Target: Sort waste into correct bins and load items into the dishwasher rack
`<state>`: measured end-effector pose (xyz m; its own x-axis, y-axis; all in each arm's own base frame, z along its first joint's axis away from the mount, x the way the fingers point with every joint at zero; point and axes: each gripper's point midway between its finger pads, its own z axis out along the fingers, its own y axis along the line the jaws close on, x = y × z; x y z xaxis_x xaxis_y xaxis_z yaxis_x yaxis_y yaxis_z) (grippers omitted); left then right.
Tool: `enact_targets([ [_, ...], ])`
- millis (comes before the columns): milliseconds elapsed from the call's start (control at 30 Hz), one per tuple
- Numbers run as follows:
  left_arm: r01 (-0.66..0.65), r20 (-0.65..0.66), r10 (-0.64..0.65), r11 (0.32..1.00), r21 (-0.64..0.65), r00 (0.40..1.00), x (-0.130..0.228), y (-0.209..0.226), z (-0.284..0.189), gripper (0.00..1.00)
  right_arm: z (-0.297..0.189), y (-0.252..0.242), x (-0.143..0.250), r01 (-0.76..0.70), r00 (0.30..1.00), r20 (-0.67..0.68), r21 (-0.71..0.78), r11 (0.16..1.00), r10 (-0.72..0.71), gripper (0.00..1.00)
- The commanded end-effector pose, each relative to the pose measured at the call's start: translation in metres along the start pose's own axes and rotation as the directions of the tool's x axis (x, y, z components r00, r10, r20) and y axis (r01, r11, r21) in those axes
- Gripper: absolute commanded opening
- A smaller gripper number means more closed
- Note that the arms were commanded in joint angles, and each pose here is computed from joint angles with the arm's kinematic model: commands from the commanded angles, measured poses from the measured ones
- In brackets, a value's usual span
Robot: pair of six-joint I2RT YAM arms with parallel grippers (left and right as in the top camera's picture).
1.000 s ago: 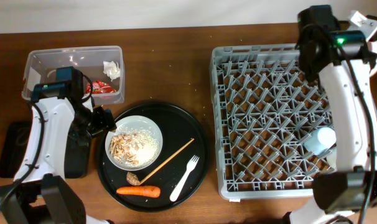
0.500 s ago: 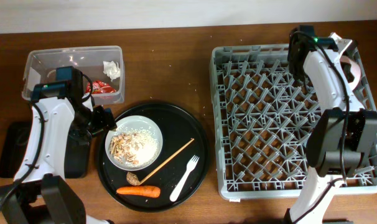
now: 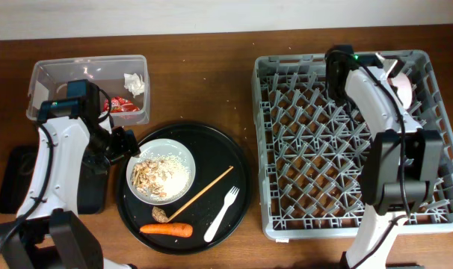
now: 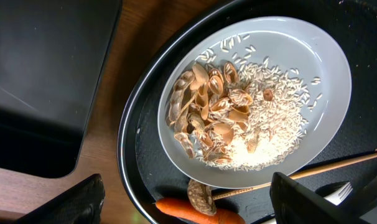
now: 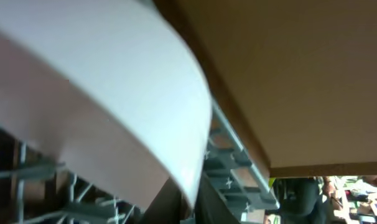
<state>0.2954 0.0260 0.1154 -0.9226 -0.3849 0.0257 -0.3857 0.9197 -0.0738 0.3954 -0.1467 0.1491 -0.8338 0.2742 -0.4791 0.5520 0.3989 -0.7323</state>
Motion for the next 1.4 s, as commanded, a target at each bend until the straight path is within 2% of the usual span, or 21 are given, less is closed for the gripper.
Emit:
enact_targets([
  [0, 0.010, 0.016, -0.011, 1.000, 0.017, 1.000, -0.001, -0.003, -0.005, 0.84, -0.003, 0.024, 0.024, 0.044, 0.994, -0.095, -0.114, 0.993, -0.055, 0.17],
  [67, 0.010, 0.018, -0.010, 1.000, 0.017, 1.000, -0.002, -0.003, -0.005, 0.85, -0.004, 0.024, 0.031, 0.066, 0.989, -0.122, -0.126, 0.990, -0.082, 0.22],
  [233, 0.010, 0.018, -0.010, 1.000, 0.017, 1.000, -0.002, -0.003, -0.005, 0.84, -0.006, 0.023, 0.044, 0.106, 0.976, -0.173, -0.151, 0.983, -0.131, 0.22],
  [433, 0.010, 0.018, -0.010, 1.000, 0.018, 1.000, -0.002, -0.004, -0.005, 0.84, -0.024, 0.050, 0.074, 0.078, 0.933, -0.307, -0.334, 0.939, -0.187, 0.22],
  [600, 0.010, 0.017, -0.010, 1.000, 0.017, 1.000, -0.001, -0.003, -0.005, 0.85, -0.039, 0.053, 0.058, 0.014, 0.959, -0.260, -0.353, 0.935, -0.113, 0.23],
  [767, 0.010, 0.018, -0.010, 1.000, 0.017, 1.000, -0.002, -0.003, -0.005, 0.84, -0.045, -0.004, 0.014, -0.127, 0.978, -0.198, -0.345, 0.930, 0.060, 0.22],
  [833, 0.009, 0.018, -0.010, 1.000, 0.017, 1.000, -0.002, -0.003, -0.005, 0.84, -0.029, -0.027, 0.012, -0.185, 0.966, -0.233, -0.314, 0.931, 0.114, 0.22],
  [967, 0.009, 0.023, -0.010, 1.000, 0.019, 1.000, -0.003, -0.004, -0.005, 0.85, -0.007, -0.031, 0.018, -0.219, 0.942, -0.319, -0.352, 0.910, 0.104, 0.22],
  [1133, 0.009, 0.026, -0.010, 1.000, 0.019, 1.000, -0.003, -0.004, -0.005, 0.85, -0.010, -0.014, 0.003, -0.233, 0.951, -0.287, -0.430, 0.872, 0.112, 0.23],
  [1200, 0.009, 0.022, -0.010, 1.000, 0.018, 1.000, -0.003, -0.004, -0.005, 0.85, -0.013, -0.002, -0.010, -0.272, 0.949, -0.275, -0.481, 0.834, 0.151, 0.24],
  [1233, 0.009, 0.021, -0.010, 1.000, 0.018, 1.000, -0.002, -0.004, -0.005, 0.85, -0.020, 0.008, -0.015, -0.238, 0.961, -0.254, -0.550, 0.800, 0.111, 0.23],
  [1300, 0.009, 0.023, -0.010, 1.000, 0.019, 1.000, -0.003, -0.004, -0.005, 0.85, -0.049, 0.039, -0.013, -0.088, 0.982, -0.174, -0.758, 0.647, -0.070, 0.27],
  [1333, 0.009, 0.023, -0.010, 1.000, 0.019, 1.000, -0.003, -0.004, -0.005, 0.85, -0.064, 0.048, -0.006, -0.028, 0.980, -0.134, -0.824, 0.565, -0.146, 0.32],
  [1367, 0.009, 0.025, -0.010, 1.000, 0.019, 1.000, -0.003, -0.004, -0.005, 0.85, -0.072, 0.051, 0.002, 0.011, 0.973, -0.110, -0.852, 0.523, -0.201, 0.37],
])
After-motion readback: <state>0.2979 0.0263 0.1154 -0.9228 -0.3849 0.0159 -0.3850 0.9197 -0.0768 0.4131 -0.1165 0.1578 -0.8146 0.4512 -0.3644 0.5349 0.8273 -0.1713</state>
